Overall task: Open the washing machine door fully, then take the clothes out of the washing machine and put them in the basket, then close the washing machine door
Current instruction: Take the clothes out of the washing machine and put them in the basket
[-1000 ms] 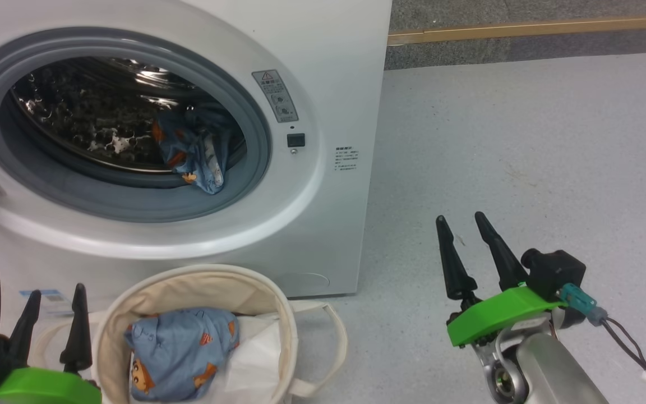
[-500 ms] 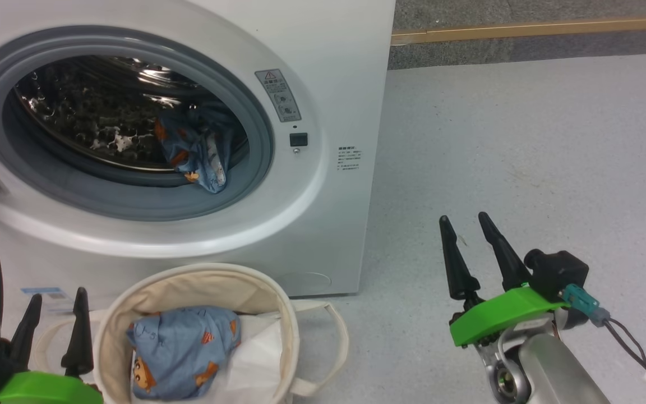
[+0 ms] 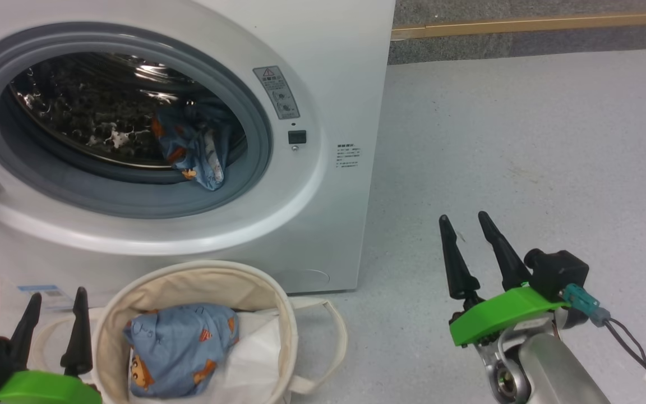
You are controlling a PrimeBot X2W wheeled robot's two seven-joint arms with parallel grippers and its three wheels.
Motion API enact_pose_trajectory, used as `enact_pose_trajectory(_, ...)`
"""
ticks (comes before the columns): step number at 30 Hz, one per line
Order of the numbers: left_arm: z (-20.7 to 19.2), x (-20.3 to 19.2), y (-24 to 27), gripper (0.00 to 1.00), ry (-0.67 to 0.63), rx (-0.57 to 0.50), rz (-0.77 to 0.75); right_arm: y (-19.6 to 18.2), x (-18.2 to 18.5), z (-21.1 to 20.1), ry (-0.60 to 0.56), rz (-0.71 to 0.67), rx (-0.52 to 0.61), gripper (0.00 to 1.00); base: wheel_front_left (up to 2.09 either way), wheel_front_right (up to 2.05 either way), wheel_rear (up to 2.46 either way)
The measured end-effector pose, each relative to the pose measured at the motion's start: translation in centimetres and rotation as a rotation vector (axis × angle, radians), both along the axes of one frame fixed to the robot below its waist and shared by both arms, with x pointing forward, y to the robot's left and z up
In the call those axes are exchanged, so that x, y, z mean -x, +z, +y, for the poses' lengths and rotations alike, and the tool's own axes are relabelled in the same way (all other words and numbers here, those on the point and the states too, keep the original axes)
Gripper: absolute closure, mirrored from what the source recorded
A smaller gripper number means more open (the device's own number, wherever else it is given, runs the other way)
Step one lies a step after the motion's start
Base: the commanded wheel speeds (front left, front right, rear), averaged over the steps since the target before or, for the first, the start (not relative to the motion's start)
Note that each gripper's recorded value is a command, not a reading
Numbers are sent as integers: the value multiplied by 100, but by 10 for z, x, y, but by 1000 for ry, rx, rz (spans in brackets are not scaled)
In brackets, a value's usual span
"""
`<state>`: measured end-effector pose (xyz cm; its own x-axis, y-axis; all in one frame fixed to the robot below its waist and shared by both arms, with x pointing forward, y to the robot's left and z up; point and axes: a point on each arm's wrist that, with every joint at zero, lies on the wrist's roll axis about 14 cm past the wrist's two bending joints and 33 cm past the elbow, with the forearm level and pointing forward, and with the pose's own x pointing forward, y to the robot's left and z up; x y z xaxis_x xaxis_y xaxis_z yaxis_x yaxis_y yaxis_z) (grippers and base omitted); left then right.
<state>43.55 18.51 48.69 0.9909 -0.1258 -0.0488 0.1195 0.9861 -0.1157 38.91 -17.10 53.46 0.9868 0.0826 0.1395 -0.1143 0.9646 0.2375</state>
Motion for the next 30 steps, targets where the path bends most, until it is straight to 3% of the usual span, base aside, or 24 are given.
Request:
enact_pose_trajectory(11, -16, -20, -3, 0, -50, -27, 17, -6, -4, -3, -9, 15, -7, 0, 0, 0, 0)
enact_pose_trajectory(18, -59, -66, 14, 0, -184, -22, -12, -13, -11, -8, -24, 33, -17, 0, 0, 0, 0)
enact_pose_trajectory(30, -131, -162, -10, 0, -353, -109, 109, -25, -34, -32, -80, 62, 5, 0, 0, 0, 0)
